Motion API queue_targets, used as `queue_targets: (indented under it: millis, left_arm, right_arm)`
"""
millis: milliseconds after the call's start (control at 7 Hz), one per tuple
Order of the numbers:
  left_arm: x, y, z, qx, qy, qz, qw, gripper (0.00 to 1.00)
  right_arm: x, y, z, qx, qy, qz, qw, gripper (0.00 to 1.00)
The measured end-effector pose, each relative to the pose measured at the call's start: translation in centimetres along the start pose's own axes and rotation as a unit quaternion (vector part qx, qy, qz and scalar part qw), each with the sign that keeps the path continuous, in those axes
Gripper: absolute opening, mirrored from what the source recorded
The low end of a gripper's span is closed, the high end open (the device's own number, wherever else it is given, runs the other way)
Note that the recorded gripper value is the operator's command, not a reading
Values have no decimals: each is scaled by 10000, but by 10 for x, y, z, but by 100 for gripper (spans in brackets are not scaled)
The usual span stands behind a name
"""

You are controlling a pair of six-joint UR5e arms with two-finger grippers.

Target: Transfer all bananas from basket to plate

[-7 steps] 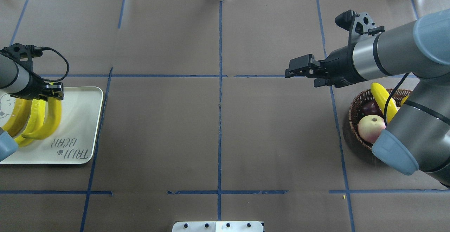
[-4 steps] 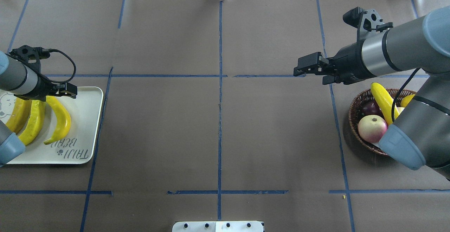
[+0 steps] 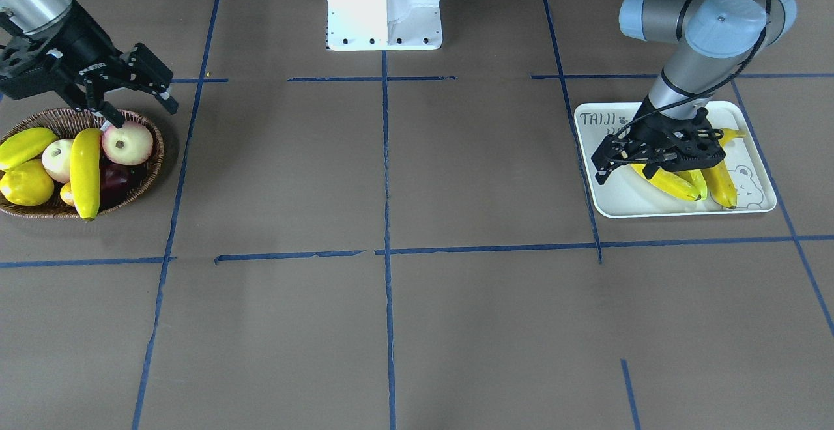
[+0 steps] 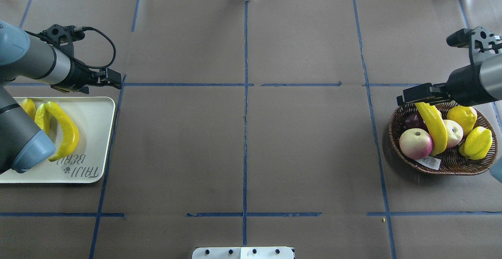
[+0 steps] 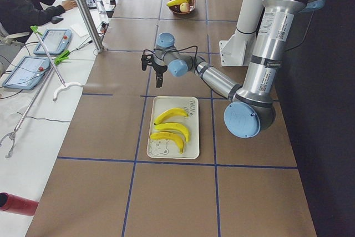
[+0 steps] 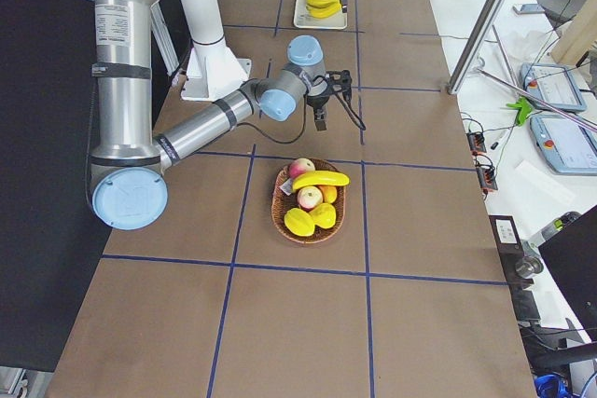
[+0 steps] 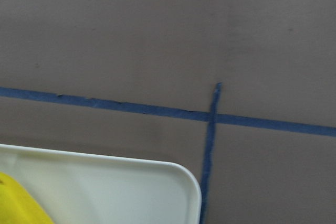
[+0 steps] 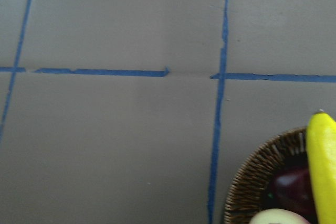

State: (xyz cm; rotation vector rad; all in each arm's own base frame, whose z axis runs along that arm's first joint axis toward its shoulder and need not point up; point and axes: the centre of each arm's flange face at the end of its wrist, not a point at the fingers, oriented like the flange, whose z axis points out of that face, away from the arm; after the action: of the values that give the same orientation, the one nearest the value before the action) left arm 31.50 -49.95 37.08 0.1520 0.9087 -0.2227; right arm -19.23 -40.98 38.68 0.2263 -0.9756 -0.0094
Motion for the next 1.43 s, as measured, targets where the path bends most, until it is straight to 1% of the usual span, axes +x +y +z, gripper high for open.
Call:
queue_targets:
  millis: [143, 429, 714, 857, 1000, 1143, 1286, 1429]
  left_arm:
    - [19, 1, -2, -45, 88, -74, 9999, 100]
    - [51, 11, 4, -140, 204, -152, 9996, 100]
    - [64, 21, 10, -224, 241, -131, 9994, 100]
    - [67, 24, 13, -253, 239, -114, 9993, 100]
    - [70, 25, 16, -240, 231, -99, 9994, 100]
    - [75, 24, 18, -198, 229, -86, 9995, 100]
    - [79, 23, 18, -170, 235, -99, 9995, 100]
    - [81, 22, 18, -158, 244, -124, 9995, 100]
  right_arm:
    - [28, 7, 8, -97, 231, -79, 9997, 100]
    - [71, 10, 37, -241, 731, -133, 9969, 99]
    - [85, 15, 72, -431, 1033, -210, 9935, 98]
    - [85, 21, 88, -501, 1161, -290, 9915, 95]
    - [85, 26, 96, -544, 1228, -350, 9903, 91]
    - [84, 27, 100, -573, 1239, -376, 9899, 86]
    - [85, 28, 101, -587, 1242, -377, 9898, 72]
    - [86, 28, 101, -593, 1246, -369, 9897, 64]
